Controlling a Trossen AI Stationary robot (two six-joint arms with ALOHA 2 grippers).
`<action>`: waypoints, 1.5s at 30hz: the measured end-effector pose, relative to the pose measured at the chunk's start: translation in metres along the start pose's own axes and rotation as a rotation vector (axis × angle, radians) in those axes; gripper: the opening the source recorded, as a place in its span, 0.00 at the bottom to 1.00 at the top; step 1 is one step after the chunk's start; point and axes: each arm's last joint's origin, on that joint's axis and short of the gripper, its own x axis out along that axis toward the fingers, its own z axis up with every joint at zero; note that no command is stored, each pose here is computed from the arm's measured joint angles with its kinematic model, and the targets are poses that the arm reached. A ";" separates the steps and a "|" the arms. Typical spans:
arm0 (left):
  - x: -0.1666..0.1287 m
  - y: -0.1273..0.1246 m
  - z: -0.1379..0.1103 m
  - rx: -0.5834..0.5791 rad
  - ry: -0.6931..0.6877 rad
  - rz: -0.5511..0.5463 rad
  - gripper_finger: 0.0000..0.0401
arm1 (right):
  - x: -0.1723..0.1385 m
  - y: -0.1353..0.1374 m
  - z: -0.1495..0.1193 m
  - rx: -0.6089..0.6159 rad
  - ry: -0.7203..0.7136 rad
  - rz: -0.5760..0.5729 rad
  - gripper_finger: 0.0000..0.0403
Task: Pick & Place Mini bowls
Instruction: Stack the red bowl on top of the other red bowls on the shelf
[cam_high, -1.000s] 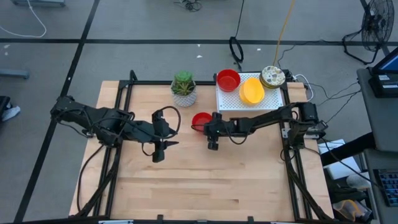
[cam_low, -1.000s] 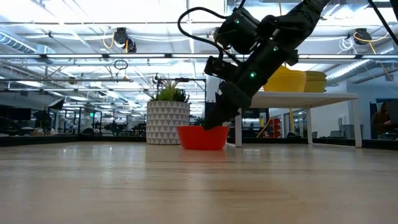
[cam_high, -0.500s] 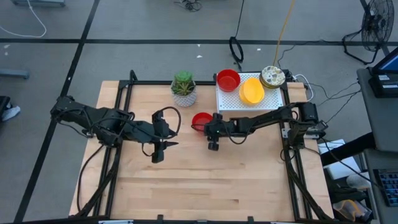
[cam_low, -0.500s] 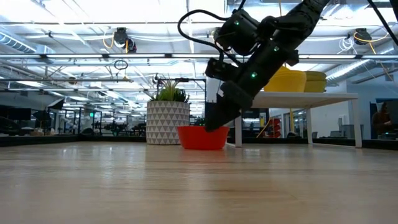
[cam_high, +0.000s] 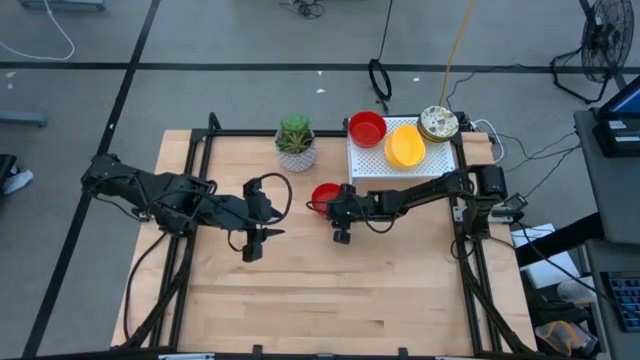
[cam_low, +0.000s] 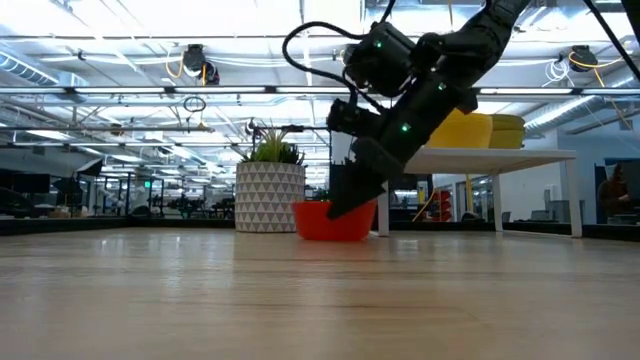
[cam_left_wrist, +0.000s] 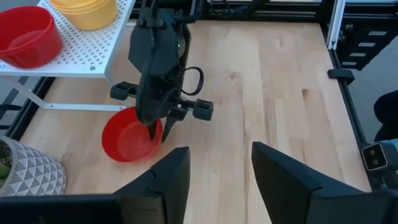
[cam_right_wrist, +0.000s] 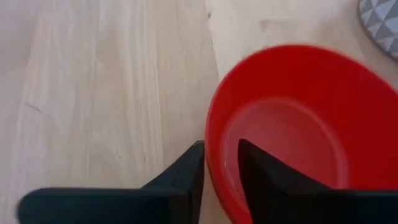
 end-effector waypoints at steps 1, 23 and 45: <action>0.000 0.000 0.000 0.000 0.001 -0.002 0.44 | 0.000 0.000 -0.001 -0.001 0.006 0.000 0.19; 0.000 -0.001 0.000 -0.032 0.007 -0.044 0.41 | -0.144 0.023 0.061 -0.212 -0.414 0.027 0.00; 0.001 0.003 0.003 -0.106 -0.004 -0.030 0.39 | -0.169 -0.114 0.072 0.104 -0.353 -0.477 0.00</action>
